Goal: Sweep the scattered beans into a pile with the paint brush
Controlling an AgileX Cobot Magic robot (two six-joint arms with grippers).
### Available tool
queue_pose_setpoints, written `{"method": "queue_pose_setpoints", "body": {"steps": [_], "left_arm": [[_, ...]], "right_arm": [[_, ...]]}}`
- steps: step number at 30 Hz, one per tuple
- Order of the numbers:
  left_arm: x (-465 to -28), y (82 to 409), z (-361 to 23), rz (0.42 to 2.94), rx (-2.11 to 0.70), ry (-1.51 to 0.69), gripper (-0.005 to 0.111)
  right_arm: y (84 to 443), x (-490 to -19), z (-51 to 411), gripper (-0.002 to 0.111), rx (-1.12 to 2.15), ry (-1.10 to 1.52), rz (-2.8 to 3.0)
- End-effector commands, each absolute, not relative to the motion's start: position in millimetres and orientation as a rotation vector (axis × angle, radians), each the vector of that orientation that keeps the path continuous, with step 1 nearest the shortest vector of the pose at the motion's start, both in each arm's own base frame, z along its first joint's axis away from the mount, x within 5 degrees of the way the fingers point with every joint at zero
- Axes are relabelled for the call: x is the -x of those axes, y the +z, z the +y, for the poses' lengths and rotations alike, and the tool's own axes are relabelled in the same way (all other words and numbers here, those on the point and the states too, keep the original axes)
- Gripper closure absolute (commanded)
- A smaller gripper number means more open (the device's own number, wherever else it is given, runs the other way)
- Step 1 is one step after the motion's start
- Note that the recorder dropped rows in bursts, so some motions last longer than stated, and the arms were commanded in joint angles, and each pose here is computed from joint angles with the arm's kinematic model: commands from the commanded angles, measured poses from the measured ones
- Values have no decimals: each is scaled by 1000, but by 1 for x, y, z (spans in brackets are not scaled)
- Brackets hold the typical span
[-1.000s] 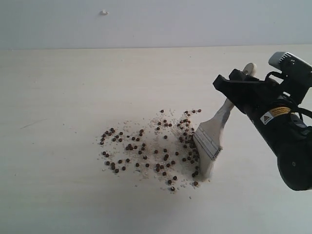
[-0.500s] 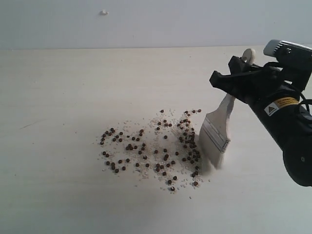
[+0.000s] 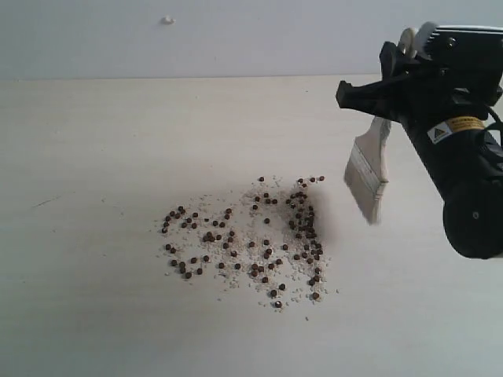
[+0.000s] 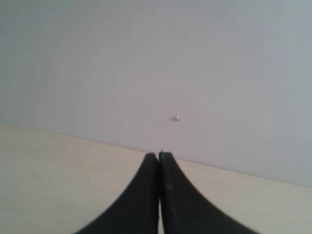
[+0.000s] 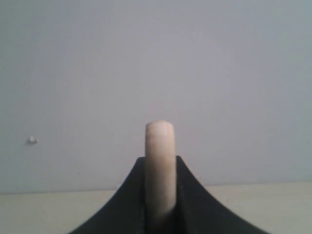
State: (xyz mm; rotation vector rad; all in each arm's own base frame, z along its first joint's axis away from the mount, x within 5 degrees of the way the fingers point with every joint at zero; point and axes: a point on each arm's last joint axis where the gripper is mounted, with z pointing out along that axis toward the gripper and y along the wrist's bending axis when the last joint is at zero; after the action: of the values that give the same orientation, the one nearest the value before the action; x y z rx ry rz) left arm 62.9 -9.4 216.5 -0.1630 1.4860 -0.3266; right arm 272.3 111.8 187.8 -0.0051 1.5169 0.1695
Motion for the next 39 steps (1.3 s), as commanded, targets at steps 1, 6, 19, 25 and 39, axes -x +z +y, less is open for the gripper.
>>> {"method": "queue_pose_setpoints", "body": {"steps": [1,6,19,25,39], "left_arm": [[-62,216,-10,1480,164,-335,107],[-62,216,-10,1480,164,-335,107],[-62,216,-10,1480,164,-335,107],[-62,216,-10,1480,164,-335,107],[-62,216,-10,1480,164,-335,107]], "right_arm": [[190,-292,122,108,33,122,1475],[175,-313,134,108,50,108,1489],[144,-336,150,108,91,116,1544],[145,-335,158,108,85,252,1541],[161,-335,150,108,66,152,1533]]}}
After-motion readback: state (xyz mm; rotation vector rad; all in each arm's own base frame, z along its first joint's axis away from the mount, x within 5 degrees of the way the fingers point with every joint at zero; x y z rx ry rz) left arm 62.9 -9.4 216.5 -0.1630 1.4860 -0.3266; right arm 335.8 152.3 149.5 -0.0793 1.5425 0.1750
